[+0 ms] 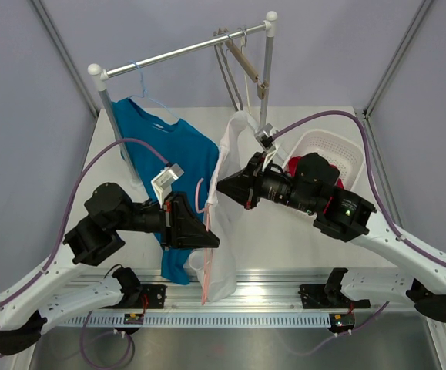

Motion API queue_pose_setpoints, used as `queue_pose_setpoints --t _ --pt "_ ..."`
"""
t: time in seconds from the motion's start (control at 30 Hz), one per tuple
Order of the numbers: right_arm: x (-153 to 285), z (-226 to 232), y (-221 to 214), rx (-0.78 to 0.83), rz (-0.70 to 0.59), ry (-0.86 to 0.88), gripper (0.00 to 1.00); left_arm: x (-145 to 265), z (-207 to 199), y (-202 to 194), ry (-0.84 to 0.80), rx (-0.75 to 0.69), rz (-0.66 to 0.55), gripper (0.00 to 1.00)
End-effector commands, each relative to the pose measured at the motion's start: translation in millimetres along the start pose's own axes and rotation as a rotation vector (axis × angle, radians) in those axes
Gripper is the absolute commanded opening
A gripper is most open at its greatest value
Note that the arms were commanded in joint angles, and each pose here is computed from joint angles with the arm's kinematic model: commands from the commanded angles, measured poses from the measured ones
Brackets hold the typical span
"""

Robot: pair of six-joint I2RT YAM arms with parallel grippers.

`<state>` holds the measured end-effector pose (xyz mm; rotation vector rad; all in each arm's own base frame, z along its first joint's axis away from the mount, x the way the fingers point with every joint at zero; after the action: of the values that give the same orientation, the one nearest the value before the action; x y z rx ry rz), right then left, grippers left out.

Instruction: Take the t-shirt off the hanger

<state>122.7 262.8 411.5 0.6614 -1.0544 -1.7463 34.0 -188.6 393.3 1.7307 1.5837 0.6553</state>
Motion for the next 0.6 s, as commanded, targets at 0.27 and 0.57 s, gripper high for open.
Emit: queue_pose_setpoints --t 0.27,0.57 --pt "32 1 20 0.095 -0.134 -0.042 0.09 4 -13 6 -0.051 -0.073 -0.045 0.00" --pt "52 13 -17 0.218 0.140 0.137 0.73 -4 -8 12 -0.044 -0.062 -0.036 0.00"
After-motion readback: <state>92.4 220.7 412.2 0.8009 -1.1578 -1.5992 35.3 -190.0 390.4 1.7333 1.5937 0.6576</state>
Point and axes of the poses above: each gripper's point midway between its finger pads, its own x axis back along the fingers, its own z axis along the line the jaws close on, y = z × x, the point moved 8 cm from there along x, back along the fingers, and after that the axes turned 2 degrees about -x, right-handed, at the moved point
